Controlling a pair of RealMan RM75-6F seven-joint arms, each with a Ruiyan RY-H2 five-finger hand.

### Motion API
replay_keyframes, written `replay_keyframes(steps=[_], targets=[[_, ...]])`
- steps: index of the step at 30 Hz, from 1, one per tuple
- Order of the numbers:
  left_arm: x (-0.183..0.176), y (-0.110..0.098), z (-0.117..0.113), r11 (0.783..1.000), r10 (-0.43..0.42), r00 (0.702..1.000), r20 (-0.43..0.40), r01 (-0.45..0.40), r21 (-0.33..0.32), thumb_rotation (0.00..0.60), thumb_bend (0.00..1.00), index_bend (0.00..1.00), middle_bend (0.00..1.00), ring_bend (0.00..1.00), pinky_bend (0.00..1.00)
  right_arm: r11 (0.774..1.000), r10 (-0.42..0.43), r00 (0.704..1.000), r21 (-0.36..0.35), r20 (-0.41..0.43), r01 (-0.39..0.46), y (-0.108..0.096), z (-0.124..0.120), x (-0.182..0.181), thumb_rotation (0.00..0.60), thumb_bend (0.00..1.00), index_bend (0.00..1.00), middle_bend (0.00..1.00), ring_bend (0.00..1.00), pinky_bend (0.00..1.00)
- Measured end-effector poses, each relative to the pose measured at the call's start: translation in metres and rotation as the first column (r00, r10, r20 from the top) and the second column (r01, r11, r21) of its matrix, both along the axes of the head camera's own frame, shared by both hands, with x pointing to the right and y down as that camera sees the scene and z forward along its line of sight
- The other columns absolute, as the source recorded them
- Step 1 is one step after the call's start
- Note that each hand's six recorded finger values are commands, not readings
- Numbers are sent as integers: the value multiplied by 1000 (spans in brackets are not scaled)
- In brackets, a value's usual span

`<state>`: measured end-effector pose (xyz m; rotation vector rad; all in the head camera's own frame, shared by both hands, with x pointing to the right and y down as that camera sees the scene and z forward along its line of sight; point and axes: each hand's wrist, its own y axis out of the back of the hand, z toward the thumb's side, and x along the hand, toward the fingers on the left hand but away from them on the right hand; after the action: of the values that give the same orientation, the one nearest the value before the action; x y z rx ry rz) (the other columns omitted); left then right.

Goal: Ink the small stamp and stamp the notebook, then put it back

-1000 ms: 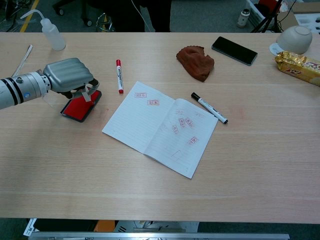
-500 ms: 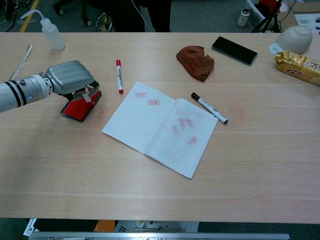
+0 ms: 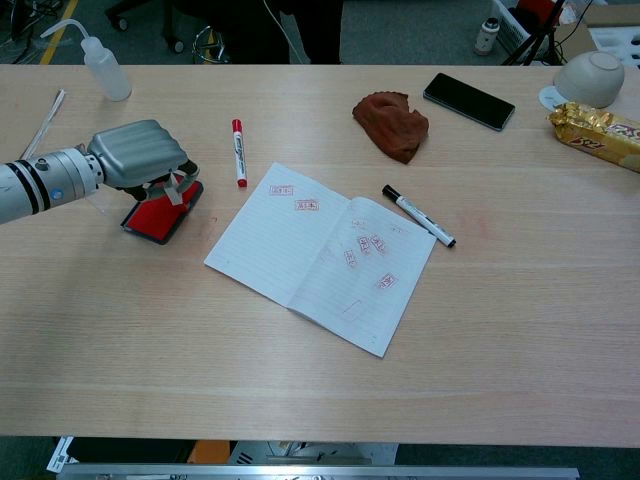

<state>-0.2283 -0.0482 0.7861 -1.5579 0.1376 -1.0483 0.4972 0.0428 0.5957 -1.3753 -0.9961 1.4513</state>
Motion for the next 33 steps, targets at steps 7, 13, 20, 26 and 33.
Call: replay_keyframes(steps=[7,13,20,26,33], targets=[[10,8,-19,1000,20,998,-64,-20,12,600,363,600,967,938,1000,1000,-5,1000,-1,7,5,0,1,0,600,181,59,144,89,178],[33,30,-37,997,75,990,-119,-73,20,600,364,603,969,938,1000,1000,-10,1000,1,13,10,0,0,1,600,181,60,143,89,178],[64,55,-50,989,145,979,-143,-137,64,600,363,608,970,938,1000,1000,-5,1000,4,11,5,3,-3,5,600,181,59,144,89,178],[86,70,-45,985,164,975,-147,-155,75,600,363,608,970,938,1000,1000,4,1000,4,7,-4,6,-5,9,600,181,60,144,89,178],[93,78,-31,987,151,981,-126,-141,80,600,363,608,970,938,1000,1000,5,1000,1,6,-5,6,-5,10,600,181,60,144,89,177]])
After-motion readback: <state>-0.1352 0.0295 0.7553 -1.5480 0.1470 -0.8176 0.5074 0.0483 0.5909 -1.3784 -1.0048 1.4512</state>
